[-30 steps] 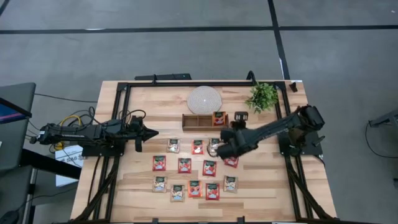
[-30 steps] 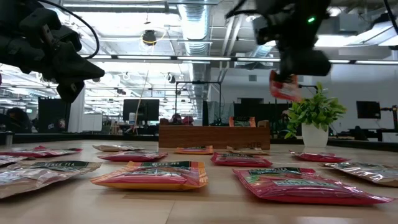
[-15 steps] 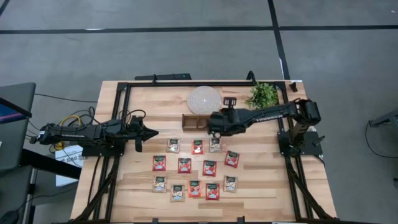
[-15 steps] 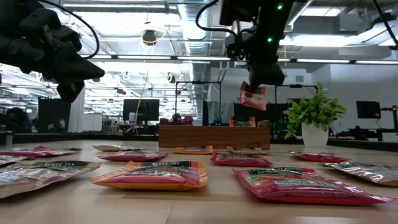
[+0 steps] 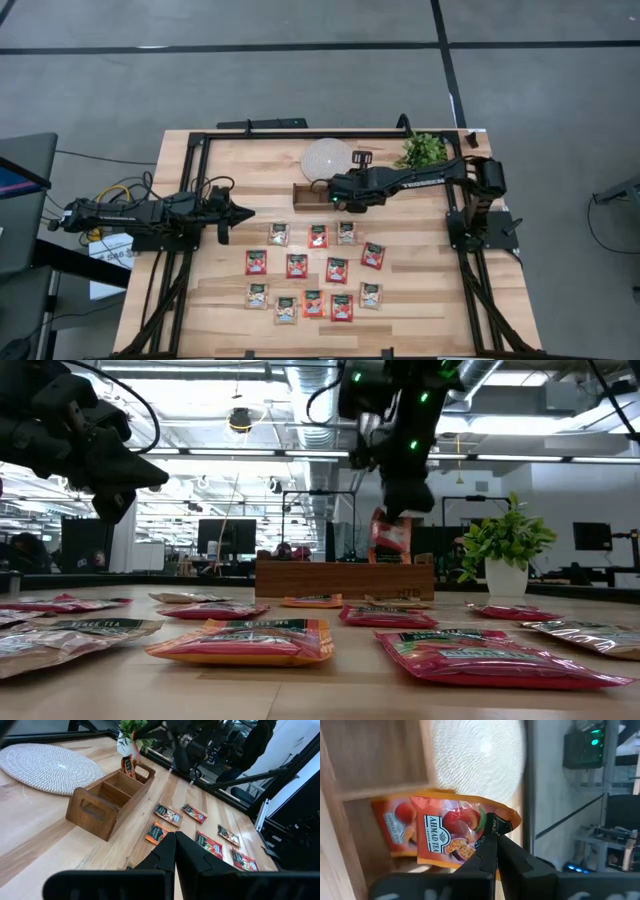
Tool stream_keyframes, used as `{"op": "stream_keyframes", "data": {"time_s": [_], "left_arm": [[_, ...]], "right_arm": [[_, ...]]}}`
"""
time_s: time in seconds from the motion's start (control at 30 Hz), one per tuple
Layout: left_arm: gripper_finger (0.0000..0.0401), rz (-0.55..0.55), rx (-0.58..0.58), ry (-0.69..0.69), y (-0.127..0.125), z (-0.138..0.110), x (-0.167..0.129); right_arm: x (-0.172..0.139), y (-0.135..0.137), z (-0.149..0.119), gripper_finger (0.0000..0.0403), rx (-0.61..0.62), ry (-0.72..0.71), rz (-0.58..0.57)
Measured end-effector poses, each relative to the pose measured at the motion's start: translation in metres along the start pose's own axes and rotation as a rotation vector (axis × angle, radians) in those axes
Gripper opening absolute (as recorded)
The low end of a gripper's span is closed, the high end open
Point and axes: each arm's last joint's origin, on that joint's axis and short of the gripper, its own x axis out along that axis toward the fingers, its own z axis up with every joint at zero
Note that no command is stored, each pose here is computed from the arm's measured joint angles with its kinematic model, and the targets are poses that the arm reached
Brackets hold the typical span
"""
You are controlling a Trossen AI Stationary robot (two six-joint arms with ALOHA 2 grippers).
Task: Pick & Place Tea
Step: Put the bottom right orange tea bag into the right compartment of the wooden organizer
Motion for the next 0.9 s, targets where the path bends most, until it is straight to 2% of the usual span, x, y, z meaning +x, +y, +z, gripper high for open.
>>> {"op": "stream_keyframes", "data": {"time_s": [0.37,0.9], "left_arm": [[0.0000,0.000,-0.002,-0.006,0.000,0.000,0.000],[0.0000,0.002,-0.001,-0.006,0.000,0.000,0.000]], "right_arm": [[0.027,0.024,0.006,0.0000,-0.083,0.087,0.010],[0.028,0.025,0.006,0.0000,-0.084,0.088,0.013]]}}
